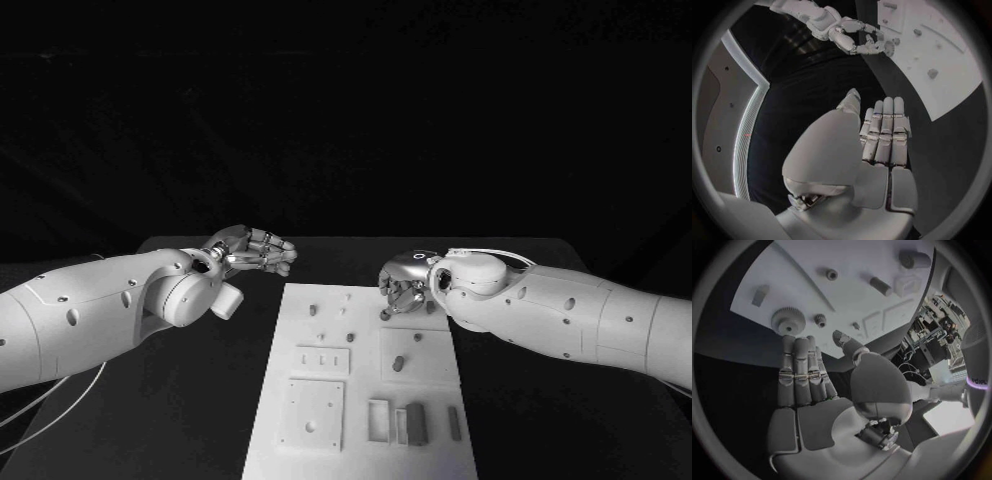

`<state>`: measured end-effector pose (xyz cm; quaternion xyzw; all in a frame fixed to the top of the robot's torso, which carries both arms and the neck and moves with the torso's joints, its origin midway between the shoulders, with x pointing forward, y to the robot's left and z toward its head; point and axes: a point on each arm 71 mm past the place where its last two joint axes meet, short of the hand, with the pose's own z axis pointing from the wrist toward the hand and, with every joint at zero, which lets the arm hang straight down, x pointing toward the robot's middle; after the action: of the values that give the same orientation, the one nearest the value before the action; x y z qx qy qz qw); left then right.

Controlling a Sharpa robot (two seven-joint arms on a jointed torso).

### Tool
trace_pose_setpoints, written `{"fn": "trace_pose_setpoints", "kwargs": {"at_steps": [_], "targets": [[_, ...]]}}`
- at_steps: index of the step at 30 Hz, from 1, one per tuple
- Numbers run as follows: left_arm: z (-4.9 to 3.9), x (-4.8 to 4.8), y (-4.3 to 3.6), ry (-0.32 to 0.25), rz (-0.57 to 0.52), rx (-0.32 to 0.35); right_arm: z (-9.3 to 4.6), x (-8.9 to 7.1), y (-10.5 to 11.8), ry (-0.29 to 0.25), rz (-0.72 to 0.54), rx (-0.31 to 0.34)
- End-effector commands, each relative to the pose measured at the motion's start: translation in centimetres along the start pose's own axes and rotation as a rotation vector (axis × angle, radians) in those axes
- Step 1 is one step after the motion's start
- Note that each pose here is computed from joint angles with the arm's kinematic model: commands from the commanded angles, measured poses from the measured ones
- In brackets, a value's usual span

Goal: Assemble the parts on the task board

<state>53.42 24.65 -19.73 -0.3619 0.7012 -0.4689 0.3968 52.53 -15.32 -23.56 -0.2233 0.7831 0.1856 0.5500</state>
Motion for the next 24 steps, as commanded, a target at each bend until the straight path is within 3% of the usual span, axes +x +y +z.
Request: {"fn": "trace_pose_setpoints", "kwargs": {"at_steps": [1,24], "targets": [[0.01,0.11,-0.37,0.002,0.003,0.013,0.05,0.59,0.22,0.051,-0.029,-0.005],[0.06,0.50,-0.65,0.012,0.002,0.017,0.72,1.52,0.70,0.049,-0.086,0.011]]}}
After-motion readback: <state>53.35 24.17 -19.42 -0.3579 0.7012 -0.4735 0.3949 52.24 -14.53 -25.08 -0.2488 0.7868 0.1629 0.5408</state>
